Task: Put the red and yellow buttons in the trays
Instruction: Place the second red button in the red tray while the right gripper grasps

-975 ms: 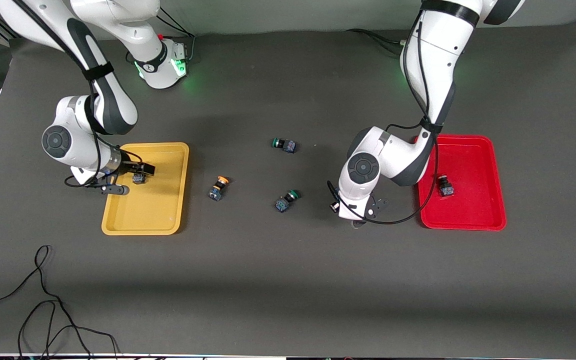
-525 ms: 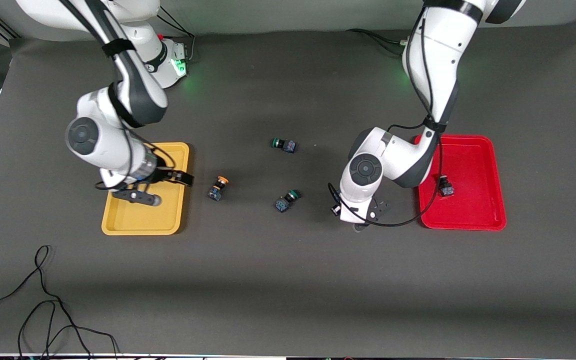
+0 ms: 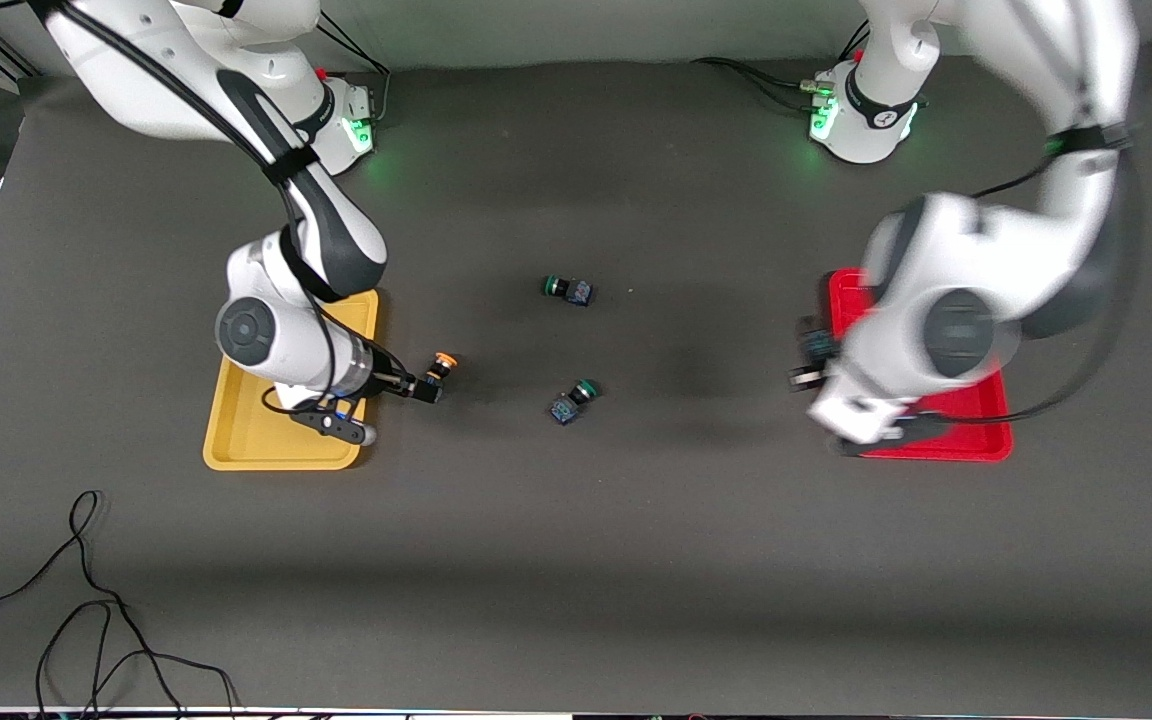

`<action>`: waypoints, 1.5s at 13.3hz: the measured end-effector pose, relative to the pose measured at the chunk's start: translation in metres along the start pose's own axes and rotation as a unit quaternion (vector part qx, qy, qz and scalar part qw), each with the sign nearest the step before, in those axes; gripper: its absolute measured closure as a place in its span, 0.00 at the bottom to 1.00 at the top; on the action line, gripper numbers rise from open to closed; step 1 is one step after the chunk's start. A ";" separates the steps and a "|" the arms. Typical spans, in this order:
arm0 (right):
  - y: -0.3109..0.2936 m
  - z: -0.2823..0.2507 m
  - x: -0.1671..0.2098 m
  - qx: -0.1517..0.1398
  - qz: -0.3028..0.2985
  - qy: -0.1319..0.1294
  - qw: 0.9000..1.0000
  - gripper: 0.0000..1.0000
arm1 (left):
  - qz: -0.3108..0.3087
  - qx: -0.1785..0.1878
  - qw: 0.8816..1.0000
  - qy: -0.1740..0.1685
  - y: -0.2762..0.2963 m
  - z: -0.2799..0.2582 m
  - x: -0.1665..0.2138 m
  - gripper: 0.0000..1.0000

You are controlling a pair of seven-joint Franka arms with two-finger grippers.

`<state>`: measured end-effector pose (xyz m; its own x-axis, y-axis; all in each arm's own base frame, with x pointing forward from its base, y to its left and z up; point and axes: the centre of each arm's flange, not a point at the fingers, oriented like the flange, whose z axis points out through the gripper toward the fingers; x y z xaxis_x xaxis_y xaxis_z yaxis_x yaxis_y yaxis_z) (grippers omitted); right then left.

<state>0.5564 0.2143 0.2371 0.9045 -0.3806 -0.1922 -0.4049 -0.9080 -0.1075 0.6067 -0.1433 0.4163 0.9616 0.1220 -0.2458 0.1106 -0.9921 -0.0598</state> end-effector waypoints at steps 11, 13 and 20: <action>0.004 0.065 -0.016 -0.019 -0.016 0.013 1.000 0.62 | 0.103 0.008 0.991 0.085 -0.194 0.168 -0.002 0.68; 0.004 0.064 -0.015 -0.019 -0.015 0.014 1.000 0.67 | 0.104 0.005 0.990 0.093 -0.193 0.212 -0.014 0.68; -0.005 -0.064 -0.035 -0.067 -0.033 0.013 0.997 0.67 | 0.101 0.006 0.992 0.075 -0.199 0.197 -0.003 0.18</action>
<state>0.5351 0.2208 0.3064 0.9323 -0.3225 -0.1636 -0.3249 -0.9457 0.0128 0.5322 0.0599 0.2385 0.9907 -0.0852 -0.1064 -0.0895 -0.9953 -0.0361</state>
